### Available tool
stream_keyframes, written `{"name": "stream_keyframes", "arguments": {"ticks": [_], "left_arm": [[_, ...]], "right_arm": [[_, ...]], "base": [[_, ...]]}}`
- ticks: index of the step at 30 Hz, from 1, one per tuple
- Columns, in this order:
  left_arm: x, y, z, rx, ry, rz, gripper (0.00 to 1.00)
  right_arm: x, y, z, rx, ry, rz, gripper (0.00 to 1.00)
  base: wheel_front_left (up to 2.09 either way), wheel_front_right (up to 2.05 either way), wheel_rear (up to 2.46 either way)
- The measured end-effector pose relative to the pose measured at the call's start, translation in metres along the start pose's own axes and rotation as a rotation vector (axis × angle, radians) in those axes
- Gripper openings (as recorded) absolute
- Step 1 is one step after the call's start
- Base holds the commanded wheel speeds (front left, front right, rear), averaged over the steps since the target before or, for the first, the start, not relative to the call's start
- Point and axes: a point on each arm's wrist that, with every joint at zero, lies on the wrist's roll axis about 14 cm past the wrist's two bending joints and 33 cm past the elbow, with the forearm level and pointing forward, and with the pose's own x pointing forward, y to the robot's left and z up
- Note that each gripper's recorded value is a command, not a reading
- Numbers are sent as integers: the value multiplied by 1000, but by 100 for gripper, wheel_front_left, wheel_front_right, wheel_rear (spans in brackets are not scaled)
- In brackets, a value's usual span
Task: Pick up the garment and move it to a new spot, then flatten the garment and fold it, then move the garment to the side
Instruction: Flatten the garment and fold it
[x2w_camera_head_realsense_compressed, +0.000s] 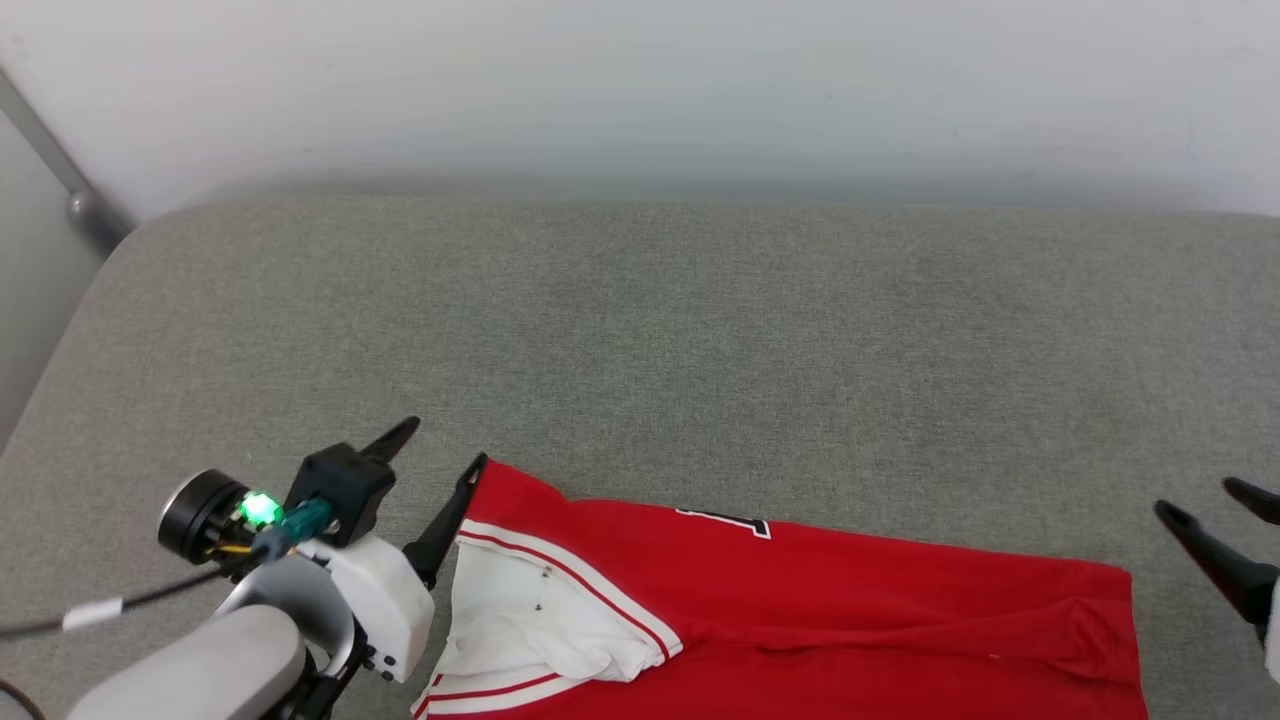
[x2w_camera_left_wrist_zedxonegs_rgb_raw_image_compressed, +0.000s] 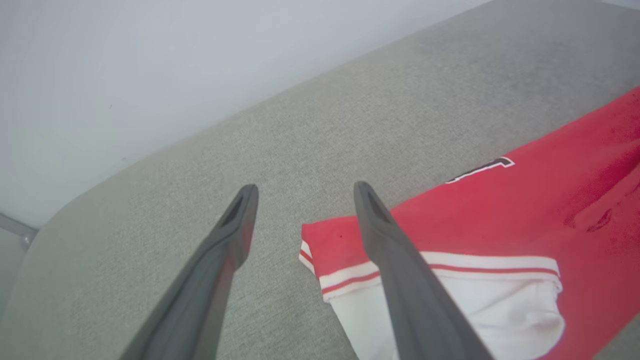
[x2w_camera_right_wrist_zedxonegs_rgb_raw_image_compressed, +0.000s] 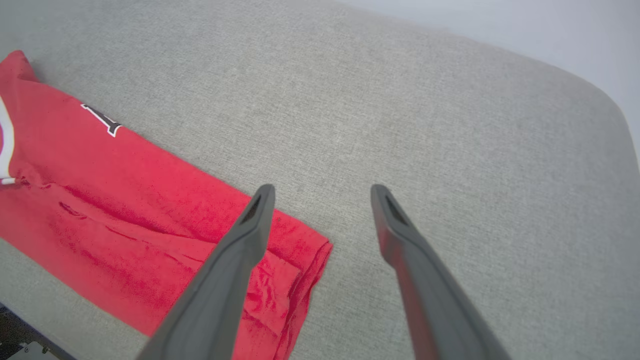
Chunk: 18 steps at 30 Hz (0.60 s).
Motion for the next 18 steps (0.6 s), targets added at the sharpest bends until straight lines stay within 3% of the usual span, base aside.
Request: {"name": "stream_keyframes", "arguments": {"ticks": [9, 18], "left_arm": [[-8, 35, 15, -20, -188, 324, 100], [-21, 46, 18, -61, -275, 490, 100]], "right_arm": [[-12, -28, -56, 267, 37, -142, 100], [8, 13, -107, 490, 169, -70, 100]], "base": [[0, 0, 0], [0, 0, 0]]}}
